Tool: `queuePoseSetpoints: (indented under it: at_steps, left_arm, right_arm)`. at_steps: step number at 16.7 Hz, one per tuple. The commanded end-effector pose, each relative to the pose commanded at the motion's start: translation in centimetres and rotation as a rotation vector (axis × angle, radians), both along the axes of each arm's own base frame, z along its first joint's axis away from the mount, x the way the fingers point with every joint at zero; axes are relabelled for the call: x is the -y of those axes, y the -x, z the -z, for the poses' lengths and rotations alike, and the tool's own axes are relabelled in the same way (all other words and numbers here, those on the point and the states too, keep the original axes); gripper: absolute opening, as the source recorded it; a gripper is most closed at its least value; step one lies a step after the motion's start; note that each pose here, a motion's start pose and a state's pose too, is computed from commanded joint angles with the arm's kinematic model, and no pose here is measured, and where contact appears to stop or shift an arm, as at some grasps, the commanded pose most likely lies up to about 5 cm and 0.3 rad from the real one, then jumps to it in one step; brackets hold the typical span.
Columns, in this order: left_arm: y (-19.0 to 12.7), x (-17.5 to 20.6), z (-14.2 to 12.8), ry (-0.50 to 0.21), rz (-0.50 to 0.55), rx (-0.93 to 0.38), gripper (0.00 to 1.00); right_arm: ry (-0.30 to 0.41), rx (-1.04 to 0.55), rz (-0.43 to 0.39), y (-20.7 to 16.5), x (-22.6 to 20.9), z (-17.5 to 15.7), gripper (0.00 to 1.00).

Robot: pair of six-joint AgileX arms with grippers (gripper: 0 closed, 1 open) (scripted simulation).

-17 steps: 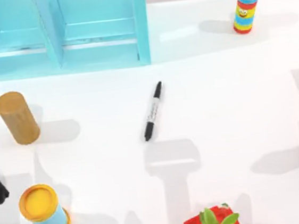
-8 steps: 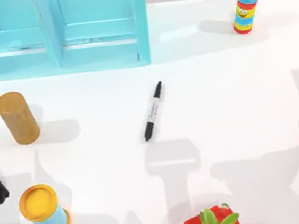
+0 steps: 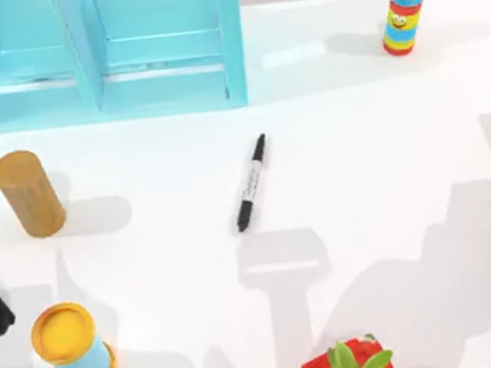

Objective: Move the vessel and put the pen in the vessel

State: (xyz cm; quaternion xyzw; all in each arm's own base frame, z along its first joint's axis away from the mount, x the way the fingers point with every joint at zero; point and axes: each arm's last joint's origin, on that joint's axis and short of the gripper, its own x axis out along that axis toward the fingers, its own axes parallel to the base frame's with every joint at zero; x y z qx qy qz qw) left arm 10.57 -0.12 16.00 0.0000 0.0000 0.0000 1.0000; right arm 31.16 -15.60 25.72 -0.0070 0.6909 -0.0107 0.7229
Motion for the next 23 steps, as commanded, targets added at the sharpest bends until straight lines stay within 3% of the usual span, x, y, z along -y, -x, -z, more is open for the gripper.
queuePoseSetpoints:
  at_steps: [10,18,23]
  left_arm:
    - [0.0,0.0,0.0,0.0,0.0,0.0,1.0]
    - [0.0,0.0,0.0,0.0,0.0,0.0,1.0]
    - [0.0,0.0,0.0,0.0,0.0,0.0,1.0]
  right_arm:
    - [-0.028,-0.054,-0.002,-0.8,0.9,1.3,1.0]
    - [-0.025,-0.047,0.0,-0.9,1.1,9.8,1.0]
    - [-0.027,-0.052,0.0,-0.7,1.0,10.8,1.0]
